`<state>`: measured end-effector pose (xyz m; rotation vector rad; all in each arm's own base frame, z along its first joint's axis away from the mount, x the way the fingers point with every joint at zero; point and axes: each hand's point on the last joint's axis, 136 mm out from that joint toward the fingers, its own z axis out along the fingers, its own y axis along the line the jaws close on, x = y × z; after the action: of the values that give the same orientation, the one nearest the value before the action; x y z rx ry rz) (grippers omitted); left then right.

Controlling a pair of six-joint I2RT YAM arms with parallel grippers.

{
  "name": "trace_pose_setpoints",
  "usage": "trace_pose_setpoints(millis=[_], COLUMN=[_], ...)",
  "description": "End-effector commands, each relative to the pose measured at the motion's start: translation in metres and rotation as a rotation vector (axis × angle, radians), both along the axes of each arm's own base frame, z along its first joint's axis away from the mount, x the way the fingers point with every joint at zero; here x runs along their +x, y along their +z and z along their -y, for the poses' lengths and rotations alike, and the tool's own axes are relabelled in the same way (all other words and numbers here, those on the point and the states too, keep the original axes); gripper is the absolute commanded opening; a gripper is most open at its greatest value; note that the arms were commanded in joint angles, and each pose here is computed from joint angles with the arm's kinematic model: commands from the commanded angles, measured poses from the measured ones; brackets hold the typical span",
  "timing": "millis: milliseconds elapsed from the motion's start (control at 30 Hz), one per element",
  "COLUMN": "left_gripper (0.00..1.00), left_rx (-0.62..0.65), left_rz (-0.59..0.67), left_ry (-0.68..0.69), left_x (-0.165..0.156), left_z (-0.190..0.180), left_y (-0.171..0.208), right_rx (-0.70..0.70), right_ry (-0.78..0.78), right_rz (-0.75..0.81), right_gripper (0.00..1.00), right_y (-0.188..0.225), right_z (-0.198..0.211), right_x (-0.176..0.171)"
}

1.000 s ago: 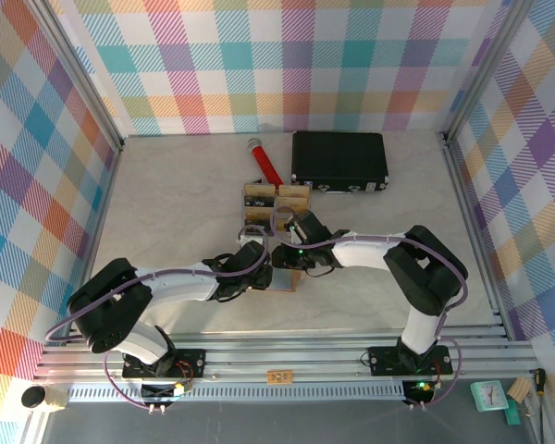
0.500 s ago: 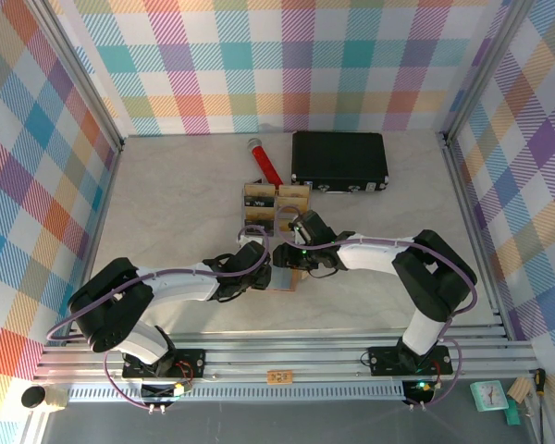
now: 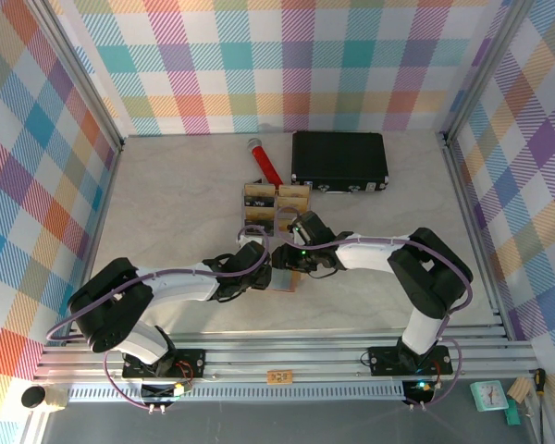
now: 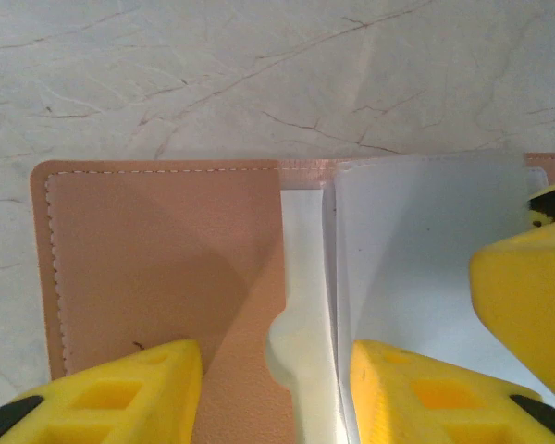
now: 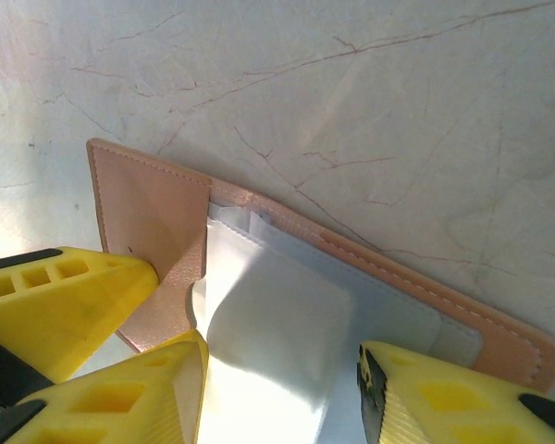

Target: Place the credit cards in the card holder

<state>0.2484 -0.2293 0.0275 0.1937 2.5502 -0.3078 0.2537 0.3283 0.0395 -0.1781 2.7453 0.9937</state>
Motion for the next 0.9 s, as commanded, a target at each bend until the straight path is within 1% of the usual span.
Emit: trace_pose_setpoints(millis=[0, 133, 300, 567, 633, 733, 867], left_gripper=[0.5, 0.56, 0.6, 0.67, 0.67, 0.68, 0.68], left_rx=[0.032, 0.024, 0.007, -0.035, -0.05, -0.04, -0.044], left_rz=[-0.012, 0.036, 0.09, 0.175, 0.194, 0.197, 0.2], left_ry=[0.007, 0.021, 0.056, 0.14, 0.148, 0.158, 0.162], left_x=[-0.01, -0.007, -0.003, -0.001, -0.001, -0.005, -0.006], left_z=[-0.011, -0.016, -0.027, -0.06, -0.064, -0.073, -0.076], left_y=[-0.001, 0.018, 0.041, 0.075, 0.083, 0.088, 0.091], right_rx=[0.079, 0.098, 0.124, 0.143, 0.14, 0.134, 0.111], right_ry=[0.025, 0.036, 0.046, 0.066, 0.075, 0.086, 0.098], right_rz=[0.008, 0.007, 0.004, 0.014, 0.005, -0.007, -0.023], right_gripper=[0.49, 0.49, 0.49, 0.5, 0.51, 0.51, 0.51], right_y=[0.022, 0.03, 0.038, 0.053, 0.051, 0.044, 0.026], right_z=[-0.018, -0.023, -0.032, -0.051, -0.059, -0.073, -0.092], right_x=[0.001, 0.001, 0.0, 0.001, 0.001, 0.002, 0.004])
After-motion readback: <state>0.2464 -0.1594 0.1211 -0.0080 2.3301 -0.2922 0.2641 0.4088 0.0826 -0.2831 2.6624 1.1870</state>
